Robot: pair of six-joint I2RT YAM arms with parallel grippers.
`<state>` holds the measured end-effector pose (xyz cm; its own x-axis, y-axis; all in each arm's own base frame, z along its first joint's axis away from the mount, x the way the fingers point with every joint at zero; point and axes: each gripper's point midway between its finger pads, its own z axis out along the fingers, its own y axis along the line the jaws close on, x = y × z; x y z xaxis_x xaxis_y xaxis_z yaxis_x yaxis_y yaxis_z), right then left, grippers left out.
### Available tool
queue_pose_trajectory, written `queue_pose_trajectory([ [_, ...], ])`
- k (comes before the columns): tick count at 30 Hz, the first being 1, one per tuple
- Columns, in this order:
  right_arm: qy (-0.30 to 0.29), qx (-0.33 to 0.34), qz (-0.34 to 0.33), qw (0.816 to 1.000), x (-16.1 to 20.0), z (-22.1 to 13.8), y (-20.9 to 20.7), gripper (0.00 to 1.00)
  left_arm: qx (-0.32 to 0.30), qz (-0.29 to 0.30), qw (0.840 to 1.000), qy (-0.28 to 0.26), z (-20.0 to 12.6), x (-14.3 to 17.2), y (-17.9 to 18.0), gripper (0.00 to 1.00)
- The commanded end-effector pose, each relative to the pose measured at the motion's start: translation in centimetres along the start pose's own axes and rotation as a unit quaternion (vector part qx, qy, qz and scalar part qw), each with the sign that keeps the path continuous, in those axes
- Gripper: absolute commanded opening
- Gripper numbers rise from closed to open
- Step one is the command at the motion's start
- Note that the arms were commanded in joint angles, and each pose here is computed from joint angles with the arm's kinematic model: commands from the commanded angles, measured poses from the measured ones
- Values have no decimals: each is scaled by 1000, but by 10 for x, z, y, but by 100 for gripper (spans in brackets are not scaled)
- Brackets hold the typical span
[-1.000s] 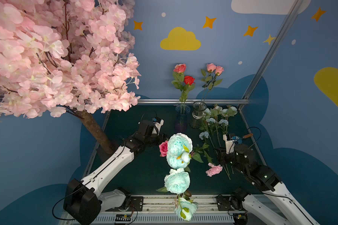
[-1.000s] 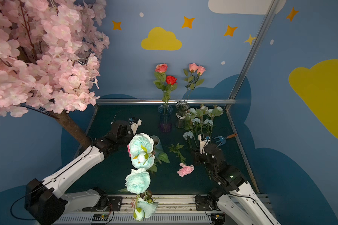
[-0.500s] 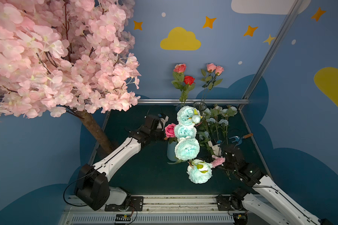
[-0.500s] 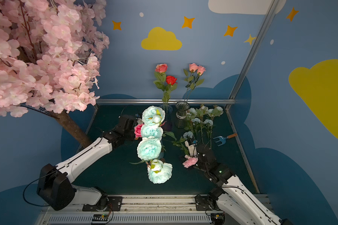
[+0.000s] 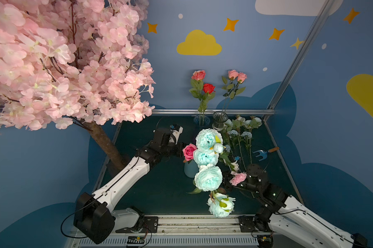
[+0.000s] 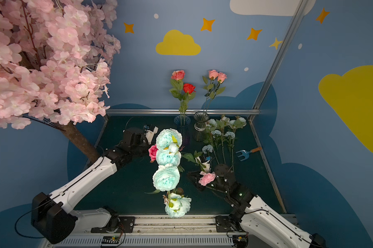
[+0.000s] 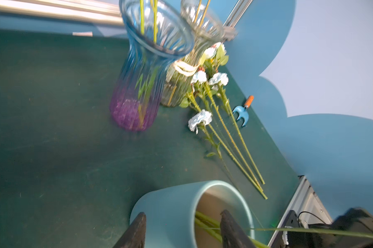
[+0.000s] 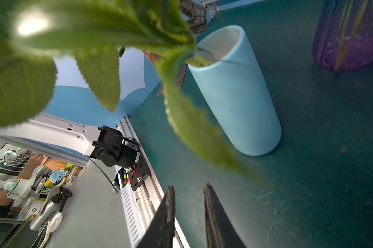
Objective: Pick out blue flowers from the vase
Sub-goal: Adjust the flower in the vase.
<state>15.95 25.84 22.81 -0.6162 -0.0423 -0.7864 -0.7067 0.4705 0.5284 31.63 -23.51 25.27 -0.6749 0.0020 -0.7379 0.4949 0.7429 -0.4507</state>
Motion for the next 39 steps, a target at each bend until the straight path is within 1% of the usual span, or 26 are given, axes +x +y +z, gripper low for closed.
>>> queue_pose_trajectory([
  [1, -49, -18, -39, 998, -45, 10, 18, 25, 17, 11, 999, -33, -14, -14, -11, 56],
  [2, -44, -14, -43, 998, -45, 15, 15, 25, 18, 14, 999, -41, -18, -17, -13, 57],
  [3, -54, -17, -55, 997, -60, 18, 20, 24, 19, 17, 998, -52, -23, -21, -15, 57],
  [7, -59, -14, -77, 995, -83, 30, 21, 21, 29, 30, 994, -101, -34, -40, -22, 57],
  [12, -61, -9, -76, 995, -106, 35, 15, 20, 35, 27, 988, -145, -32, -56, -20, 57],
  [13, -61, -6, -73, 995, -110, 35, 12, 21, 37, 24, 988, -151, -31, -55, -19, 57],
  [14, -60, -1, -70, 996, -114, 35, 9, 21, 26, 19, 986, -164, -32, -56, -13, 57],
  [17, -49, 16, -58, 997, -125, 35, 0, 21, 33, 11, 982, -188, -32, -44, -7, 57],
  [20, -35, 36, -48, 998, -137, 39, -10, 18, 40, 15, 980, -194, -31, -28, -3, 57],
  [24, 18, 16, -34, 999, -144, 65, -14, 16, 26, 29, 981, -188, -31, -15, 5, 57],
  [26, 50, -2, -23, 998, -142, 82, -14, 18, 26, 30, 982, -187, -31, -14, 7, 57],
  [28, 82, -13, -11, 996, -137, 99, -16, 24, 30, 29, 982, -185, -30, -13, 6, 57],
  [32, 132, -7, -15, 991, -122, 113, -17, 33, 36, 26, 982, -183, -24, -12, 8, 57],
  [34, 137, 8, -22, 990, -119, 111, -19, 36, 58, 27, 983, -175, -20, -12, 1, 57],
  [39, 109, 24, -35, 993, -127, 91, -15, 41, 100, 21, 982, -159, -1, -17, -9, 57],
])
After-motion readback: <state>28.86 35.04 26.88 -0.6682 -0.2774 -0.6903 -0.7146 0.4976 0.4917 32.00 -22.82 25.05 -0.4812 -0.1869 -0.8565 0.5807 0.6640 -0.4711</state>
